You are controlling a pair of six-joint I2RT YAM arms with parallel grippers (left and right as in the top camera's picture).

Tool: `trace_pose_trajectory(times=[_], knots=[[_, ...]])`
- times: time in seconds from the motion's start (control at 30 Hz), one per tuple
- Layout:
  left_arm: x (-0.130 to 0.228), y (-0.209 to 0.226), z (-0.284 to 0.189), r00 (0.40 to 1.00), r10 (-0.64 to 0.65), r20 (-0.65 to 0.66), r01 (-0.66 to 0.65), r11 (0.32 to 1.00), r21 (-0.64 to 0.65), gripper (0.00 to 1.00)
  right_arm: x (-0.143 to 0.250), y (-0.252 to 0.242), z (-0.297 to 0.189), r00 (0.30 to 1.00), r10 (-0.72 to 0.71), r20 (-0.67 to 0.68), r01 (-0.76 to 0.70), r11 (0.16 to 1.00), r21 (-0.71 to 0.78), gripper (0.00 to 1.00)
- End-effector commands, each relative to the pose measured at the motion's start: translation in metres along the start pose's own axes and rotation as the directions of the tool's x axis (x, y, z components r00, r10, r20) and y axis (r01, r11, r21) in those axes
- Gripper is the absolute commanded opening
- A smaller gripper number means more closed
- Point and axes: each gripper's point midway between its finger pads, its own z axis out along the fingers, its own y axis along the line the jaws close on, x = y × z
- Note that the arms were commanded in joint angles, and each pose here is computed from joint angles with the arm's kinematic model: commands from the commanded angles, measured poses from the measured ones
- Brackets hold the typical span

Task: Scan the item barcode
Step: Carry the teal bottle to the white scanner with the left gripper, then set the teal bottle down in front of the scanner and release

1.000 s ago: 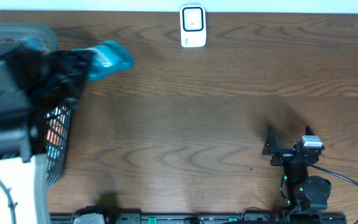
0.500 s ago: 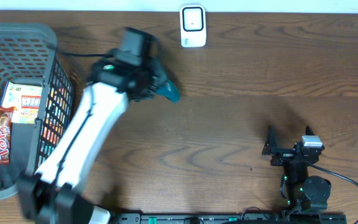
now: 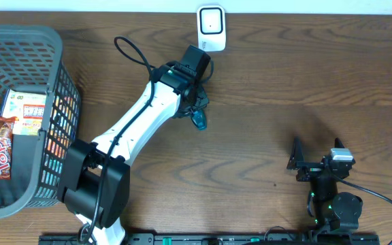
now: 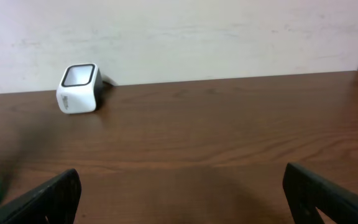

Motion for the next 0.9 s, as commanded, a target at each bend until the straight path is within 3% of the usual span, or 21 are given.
trace_pose_trajectory(times=[0.0,0.27,0.47,0.5,0.6,0.63,0.67,0.87], knots=[[-0.011,-0.006,-0.009,0.998,0.035,0.046,-0.036,0.999,0.008,0.35,0.001,0.002,0.0,1.0,-0.013,-0.001,0.013,1.0,-0.006,0.99],[-0.011,-0.007,-0.009,0.998,0.046,0.046,-0.046,0.999,0.009,0.59,0.001,0.002,0.0,1.0,-0.013,-0.001,0.013,1.0,-0.006,0.99],[-0.013,-0.009,-0.012,0.997,0.059,0.051,-0.06,0.998,0.014,0.7,0.001,0.002,0.0,1.0,-0.013,-0.001,0.013,1.0,-0.006,0.99],[-0.014,-0.01,-0.013,0.996,0.069,0.053,-0.07,0.997,0.017,0.78,0.001,0.002,0.0,1.0,-0.013,-0.001,0.013,1.0,-0.006,0.99],[-0.016,-0.013,-0.022,0.995,0.071,0.067,-0.074,0.997,0.031,0.81,0.001,0.002,0.0,1.0,-0.013,-0.001,0.013,1.0,-0.006,0.99],[-0.018,-0.015,-0.027,0.994,0.076,0.076,-0.079,0.996,0.04,0.82,0.001,0.002,0.0,1.0,-0.013,-0.001,0.013,1.0,-0.006,0.99],[-0.022,-0.021,-0.042,0.99,0.101,0.103,-0.108,0.992,0.063,0.94,0.001,0.002,0.0,1.0,-0.013,-0.001,0.013,1.0,-0.006,0.99],[-0.04,-0.031,-0.133,0.954,0.159,0.253,-0.195,0.973,0.122,0.98,0.001,0.002,0.0,1.0,-0.013,-0.001,0.013,1.0,-0.006,0.99]])
